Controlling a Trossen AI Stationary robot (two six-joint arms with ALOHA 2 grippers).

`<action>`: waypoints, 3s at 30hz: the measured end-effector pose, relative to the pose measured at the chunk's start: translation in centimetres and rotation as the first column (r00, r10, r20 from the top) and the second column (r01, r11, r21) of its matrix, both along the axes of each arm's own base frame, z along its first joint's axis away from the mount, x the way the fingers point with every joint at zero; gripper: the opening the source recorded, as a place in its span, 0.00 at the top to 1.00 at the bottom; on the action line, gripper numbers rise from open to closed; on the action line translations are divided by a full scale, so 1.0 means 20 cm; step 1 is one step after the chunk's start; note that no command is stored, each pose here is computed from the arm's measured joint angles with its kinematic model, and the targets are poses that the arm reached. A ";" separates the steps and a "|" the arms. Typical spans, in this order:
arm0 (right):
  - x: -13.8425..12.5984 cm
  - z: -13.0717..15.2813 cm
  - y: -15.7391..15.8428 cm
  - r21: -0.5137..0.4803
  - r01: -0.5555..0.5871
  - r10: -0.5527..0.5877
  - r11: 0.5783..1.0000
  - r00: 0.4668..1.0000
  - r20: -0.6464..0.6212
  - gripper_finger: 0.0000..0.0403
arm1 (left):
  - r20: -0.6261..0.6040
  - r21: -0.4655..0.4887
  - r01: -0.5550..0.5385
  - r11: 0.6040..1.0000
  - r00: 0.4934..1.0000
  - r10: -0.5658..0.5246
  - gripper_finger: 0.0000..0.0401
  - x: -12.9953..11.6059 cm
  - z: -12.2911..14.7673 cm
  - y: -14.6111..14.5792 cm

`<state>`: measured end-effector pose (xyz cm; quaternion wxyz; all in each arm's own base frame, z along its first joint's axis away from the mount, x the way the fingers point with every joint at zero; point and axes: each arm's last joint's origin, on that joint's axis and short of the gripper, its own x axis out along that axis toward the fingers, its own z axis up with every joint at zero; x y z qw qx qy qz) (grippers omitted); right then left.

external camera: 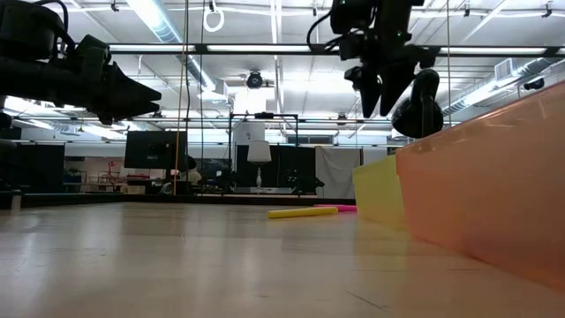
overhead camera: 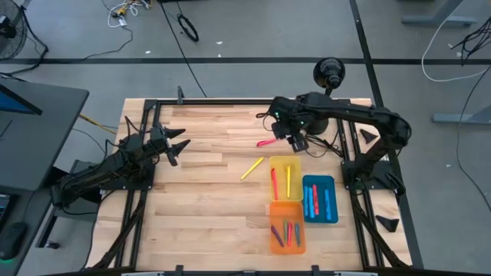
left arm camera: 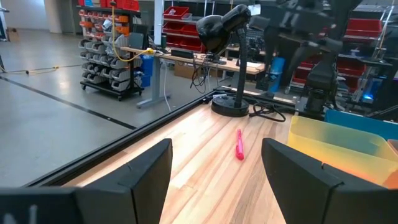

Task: Pick & Place Markers
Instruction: Put the pink pen into the yellow bin

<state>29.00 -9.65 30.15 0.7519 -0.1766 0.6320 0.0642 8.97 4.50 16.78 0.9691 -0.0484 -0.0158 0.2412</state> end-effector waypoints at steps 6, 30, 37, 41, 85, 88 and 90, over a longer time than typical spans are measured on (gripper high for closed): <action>-0.01 -0.03 -0.11 -0.040 -0.027 0.026 0.999 0.999 -0.020 0.44 | 0.000 0.000 0.000 1.000 1.000 0.000 0.37 0.00 0.00 0.00; -0.01 -0.14 -0.39 -0.033 0.041 -0.040 0.999 0.999 0.037 0.44 | 0.001 0.000 0.001 1.000 1.000 -0.001 0.37 0.00 0.00 0.00; -0.04 -0.25 -0.36 -0.001 0.039 -0.039 0.999 0.999 -0.019 0.44 | 0.000 0.000 0.001 1.000 1.000 -0.001 0.37 0.00 0.00 0.00; -0.04 -0.31 -0.34 0.048 0.024 -0.023 0.999 0.999 -0.028 0.44 | 0.001 0.000 0.001 1.000 1.000 -0.001 0.37 0.00 0.00 0.00; 0.20 -0.80 -0.37 0.117 0.069 -0.041 0.991 0.974 -0.221 0.44 | 0.001 0.000 0.000 1.000 1.000 0.000 0.37 0.00 0.00 0.00; 0.21 -0.82 -0.38 0.119 0.070 -0.041 0.990 0.971 -0.236 0.48 | 0.001 0.000 0.000 1.000 1.000 0.000 0.37 0.00 0.00 0.00; 0.21 -0.83 -0.38 0.119 0.069 -0.039 0.991 0.970 -0.238 0.51 | 0.001 0.000 0.000 1.000 1.000 0.000 0.37 0.00 0.00 0.00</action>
